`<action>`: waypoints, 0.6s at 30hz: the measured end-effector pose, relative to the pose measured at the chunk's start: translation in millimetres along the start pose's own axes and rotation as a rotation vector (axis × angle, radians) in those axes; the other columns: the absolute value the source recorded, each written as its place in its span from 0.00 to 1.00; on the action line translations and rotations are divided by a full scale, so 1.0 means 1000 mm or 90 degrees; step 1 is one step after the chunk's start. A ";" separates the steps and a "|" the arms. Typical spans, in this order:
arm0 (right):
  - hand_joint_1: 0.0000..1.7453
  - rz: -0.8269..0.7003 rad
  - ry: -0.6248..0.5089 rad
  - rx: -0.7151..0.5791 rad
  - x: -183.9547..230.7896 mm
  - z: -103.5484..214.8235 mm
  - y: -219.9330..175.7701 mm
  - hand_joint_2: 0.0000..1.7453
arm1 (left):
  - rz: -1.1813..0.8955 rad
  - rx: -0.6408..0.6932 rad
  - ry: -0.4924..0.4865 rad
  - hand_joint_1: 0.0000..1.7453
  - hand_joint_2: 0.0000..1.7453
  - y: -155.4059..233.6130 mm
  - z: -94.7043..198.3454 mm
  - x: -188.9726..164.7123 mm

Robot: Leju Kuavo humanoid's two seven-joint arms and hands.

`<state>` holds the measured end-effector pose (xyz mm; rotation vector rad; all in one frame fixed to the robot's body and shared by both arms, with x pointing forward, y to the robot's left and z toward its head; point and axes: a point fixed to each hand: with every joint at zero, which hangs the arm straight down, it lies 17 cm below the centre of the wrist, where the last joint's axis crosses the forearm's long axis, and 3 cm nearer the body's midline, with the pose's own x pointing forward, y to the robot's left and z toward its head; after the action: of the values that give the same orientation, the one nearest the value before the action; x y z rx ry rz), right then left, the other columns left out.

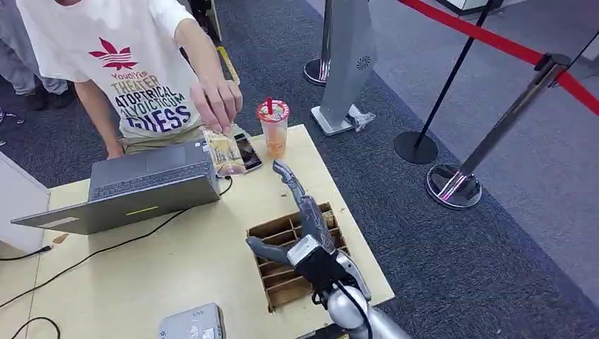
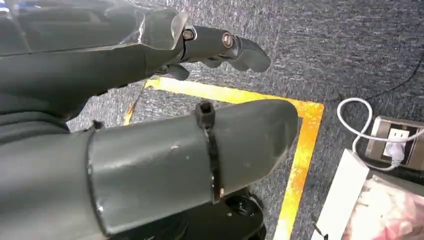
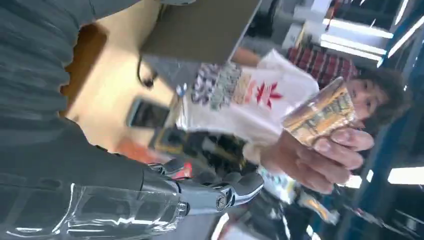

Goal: Pass the card to the sensor for recognition and then transmit it.

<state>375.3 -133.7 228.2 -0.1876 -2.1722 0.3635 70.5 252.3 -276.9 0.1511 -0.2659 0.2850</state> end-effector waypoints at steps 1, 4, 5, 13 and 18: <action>0.00 0.025 -0.012 -0.006 0.003 -0.002 -0.002 1.00 | 0.000 0.000 0.000 0.00 0.00 0.000 0.000 0.000; 0.00 0.117 -0.057 -0.031 0.014 -0.007 -0.008 1.00 | -0.001 0.002 -0.001 0.00 0.00 -0.001 0.000 0.001; 0.00 0.139 -0.069 -0.038 0.017 -0.010 -0.010 1.00 | -0.001 0.002 -0.002 0.00 0.00 -0.001 0.000 0.001; 0.00 0.261 -0.130 -0.080 0.031 -0.027 -0.017 1.00 | -0.003 -0.001 -0.011 0.00 0.00 -0.007 0.000 0.009; 0.00 0.272 -0.136 -0.076 0.029 -0.040 -0.013 1.00 | -0.002 -0.001 -0.011 0.00 0.00 -0.007 0.000 0.010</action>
<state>391.1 -131.0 277.0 -0.7151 -2.3586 0.5112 82.1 248.7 -274.9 0.1532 -0.2833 0.2812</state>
